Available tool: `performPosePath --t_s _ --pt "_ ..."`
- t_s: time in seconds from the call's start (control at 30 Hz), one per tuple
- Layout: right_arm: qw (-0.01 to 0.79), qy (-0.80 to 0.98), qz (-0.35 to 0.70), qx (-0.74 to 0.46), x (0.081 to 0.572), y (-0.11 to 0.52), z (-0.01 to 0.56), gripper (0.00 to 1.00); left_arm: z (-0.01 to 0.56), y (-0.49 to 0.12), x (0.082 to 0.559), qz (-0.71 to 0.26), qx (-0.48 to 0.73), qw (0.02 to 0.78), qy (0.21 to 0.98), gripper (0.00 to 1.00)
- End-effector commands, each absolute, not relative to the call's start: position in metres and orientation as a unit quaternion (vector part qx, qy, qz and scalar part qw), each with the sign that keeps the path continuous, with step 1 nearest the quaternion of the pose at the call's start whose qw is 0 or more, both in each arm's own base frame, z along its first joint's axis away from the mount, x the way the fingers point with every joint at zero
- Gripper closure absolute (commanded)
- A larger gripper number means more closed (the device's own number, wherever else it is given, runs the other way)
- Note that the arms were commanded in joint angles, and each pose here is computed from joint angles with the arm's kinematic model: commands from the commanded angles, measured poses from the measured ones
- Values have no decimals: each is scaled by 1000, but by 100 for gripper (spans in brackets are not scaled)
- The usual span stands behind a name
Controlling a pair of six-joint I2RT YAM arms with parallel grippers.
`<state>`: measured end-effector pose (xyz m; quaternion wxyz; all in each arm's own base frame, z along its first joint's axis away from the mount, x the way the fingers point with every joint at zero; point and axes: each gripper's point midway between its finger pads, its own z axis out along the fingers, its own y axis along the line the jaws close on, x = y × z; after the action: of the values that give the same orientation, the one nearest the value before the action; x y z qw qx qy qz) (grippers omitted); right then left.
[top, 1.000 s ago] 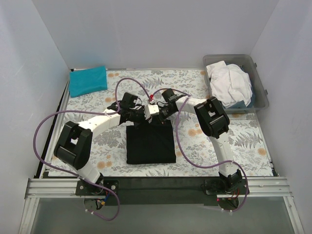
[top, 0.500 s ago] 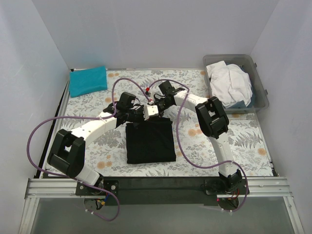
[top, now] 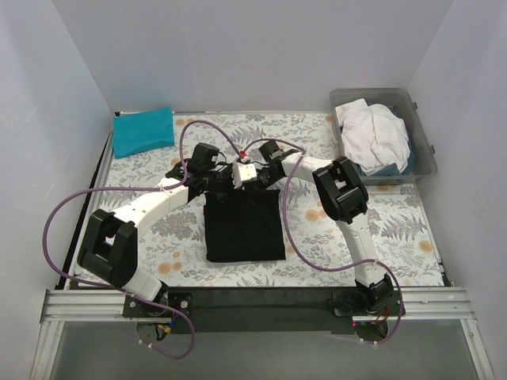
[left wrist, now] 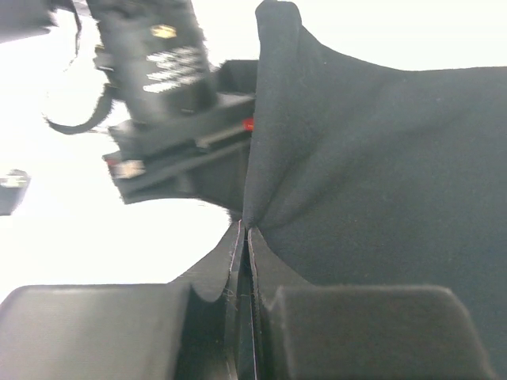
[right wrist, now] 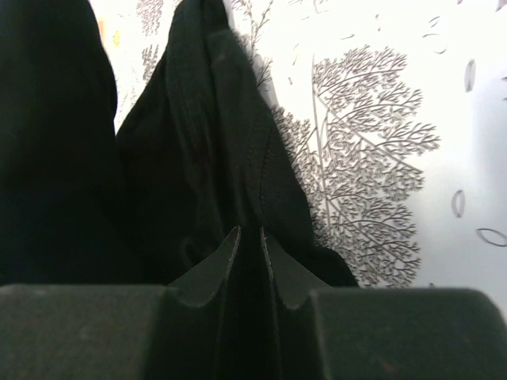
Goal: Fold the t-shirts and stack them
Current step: Fold the tshirt
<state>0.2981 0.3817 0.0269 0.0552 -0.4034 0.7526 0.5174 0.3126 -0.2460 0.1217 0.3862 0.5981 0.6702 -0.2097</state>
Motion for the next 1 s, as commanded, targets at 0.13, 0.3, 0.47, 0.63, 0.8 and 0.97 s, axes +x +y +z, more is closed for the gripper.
performPosePath --t_s 0.13,0.3,0.47,0.63,0.8,0.97 --pt "45 757 500 -418 285 377 18 79 138 -245 347 -178 599 425 655 100" --pt "80 770 467 -427 305 377 24 76 125 -238 351 -174 598 421 660 100" --pt "172 796 390 -429 363 370 51 49 123 -238 350 -174 600 423 656 100" --pt "226 805 364 -410 400 364 78 30 117 -238 350 -172 605 424 652 100" --pt "253 803 365 -397 418 361 99 19 110 -238 360 -160 608 428 649 100" --pt "298 796 364 -381 442 344 133 2 106 -240 382 -148 602 436 652 100"
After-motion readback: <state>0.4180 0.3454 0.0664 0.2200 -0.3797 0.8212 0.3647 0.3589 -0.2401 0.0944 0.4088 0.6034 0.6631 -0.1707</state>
